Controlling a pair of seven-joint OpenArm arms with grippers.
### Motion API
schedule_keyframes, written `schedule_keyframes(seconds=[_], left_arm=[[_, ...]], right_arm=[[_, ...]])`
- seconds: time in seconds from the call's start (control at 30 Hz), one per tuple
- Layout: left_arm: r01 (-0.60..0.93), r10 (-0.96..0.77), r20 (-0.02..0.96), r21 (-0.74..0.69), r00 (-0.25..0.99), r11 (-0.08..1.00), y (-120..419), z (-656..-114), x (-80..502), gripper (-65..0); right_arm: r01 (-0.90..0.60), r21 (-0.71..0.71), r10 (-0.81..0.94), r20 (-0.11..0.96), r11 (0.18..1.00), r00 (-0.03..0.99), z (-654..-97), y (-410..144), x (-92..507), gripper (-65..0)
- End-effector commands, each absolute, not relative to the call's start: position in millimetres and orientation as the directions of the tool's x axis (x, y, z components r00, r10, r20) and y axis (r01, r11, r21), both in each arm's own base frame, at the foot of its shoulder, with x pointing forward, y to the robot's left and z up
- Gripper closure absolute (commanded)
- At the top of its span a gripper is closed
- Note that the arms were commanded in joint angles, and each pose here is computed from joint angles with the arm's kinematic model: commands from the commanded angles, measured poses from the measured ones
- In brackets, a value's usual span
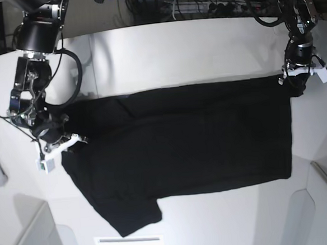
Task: Fold the T-shirt properly
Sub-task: 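Pull both shoulder corners apart and drag the shirt toward the robot, then drag the held shirt further toward the robot, smoothing it flat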
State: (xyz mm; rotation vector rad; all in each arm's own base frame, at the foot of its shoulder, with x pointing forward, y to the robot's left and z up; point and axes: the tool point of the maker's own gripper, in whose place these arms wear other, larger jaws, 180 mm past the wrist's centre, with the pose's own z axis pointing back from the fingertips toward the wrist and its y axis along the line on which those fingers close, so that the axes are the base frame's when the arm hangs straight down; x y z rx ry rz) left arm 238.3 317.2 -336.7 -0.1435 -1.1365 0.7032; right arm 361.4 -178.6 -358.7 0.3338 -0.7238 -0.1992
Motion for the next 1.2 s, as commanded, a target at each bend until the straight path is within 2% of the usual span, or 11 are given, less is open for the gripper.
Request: schedule_keyframes(seconds=[0.0, 0.2, 0.4, 0.67, 0.7, 0.77, 0.83, 0.93, 1.03, 1.1, 1.17], left_arm=[[-0.424, 0.563, 0.803, -0.448, 0.196, 0.787, 322.5, -323.0, 244.9, 0.0], [-0.408, 0.55, 0.814, -0.446, 0.185, 0.797, 328.7, -316.9, 261.1, 0.0], [-0.422, 0.612, 0.74, -0.478, 0.28, 0.77, 323.3, -338.7, 273.9, 0.0], [-0.409, 0.617, 0.745, -0.495, 0.253, 0.766, 324.1, -330.6, 286.9, 0.0], [-0.408, 0.616, 0.746, -0.495, 0.253, 0.767, 324.2, -330.2, 287.4, 0.0], [-0.41, 0.616, 0.746, -0.495, 0.252, 0.766, 324.4, -330.3, 287.3, -10.0], [-0.408, 0.617, 0.748, -0.498, 0.245, 0.765, 325.2, -328.2, 289.6, -21.6], [-0.423, 0.619, 0.755, -0.499, 0.215, 0.756, 335.8, -322.6, 287.7, -39.5], [-0.433, 0.618, 0.767, -0.505, 0.17, 0.746, 347.9, -310.4, 285.5, -51.5], [-0.424, 0.6, 0.786, -0.498, 0.147, 0.756, 350.5, -297.1, 282.4, -55.0], [-0.417, 0.58, 0.8, -0.48, 0.151, 0.772, 347.5, -290.1, 273.1, -54.8]], right_arm=[[0.052, 0.366, -0.295, 0.648, 0.929, 0.702, -344.5, -182.7, 373.4, 0.0], [0.073, 0.389, -0.319, 0.618, 0.918, 0.719, -352.3, -183.9, 386.2, 0.0], [0.084, 0.4, -0.331, 0.604, 0.913, 0.725, -355.3, -184.5, 393.3, 0.0], [0.082, 0.401, -0.331, 0.605, 0.913, 0.724, -353.0, -184.3, 395.2, 0.0], [0.082, 0.401, -0.331, 0.605, 0.913, 0.724, -353.0, -184.3, 395.2, -5.0], [0.09, 0.402, -0.338, 0.604, 0.911, 0.722, -353.6, -186.6, 394.3, -19.5], [0.092, 0.402, -0.34, 0.606, 0.911, 0.719, -353.8, -187.3, 393.9, -27.5], [0.138, 0.409, -0.379, 0.595, 0.902, 0.709, -353.2, -191.7, 393.9, -28.4], [0.181, 0.398, -0.406, 0.607, 0.899, 0.683, -346.0, -201.7, 387.5, -28.4], [0.174, 0.383, -0.399, 0.649, 0.907, 0.648, -333.1, -203.6, 380.0, -28.4], [0.185, 0.367, -0.4, 0.688, 0.911, 0.606, -325.4, -207.0, 366.0, -28.4]])
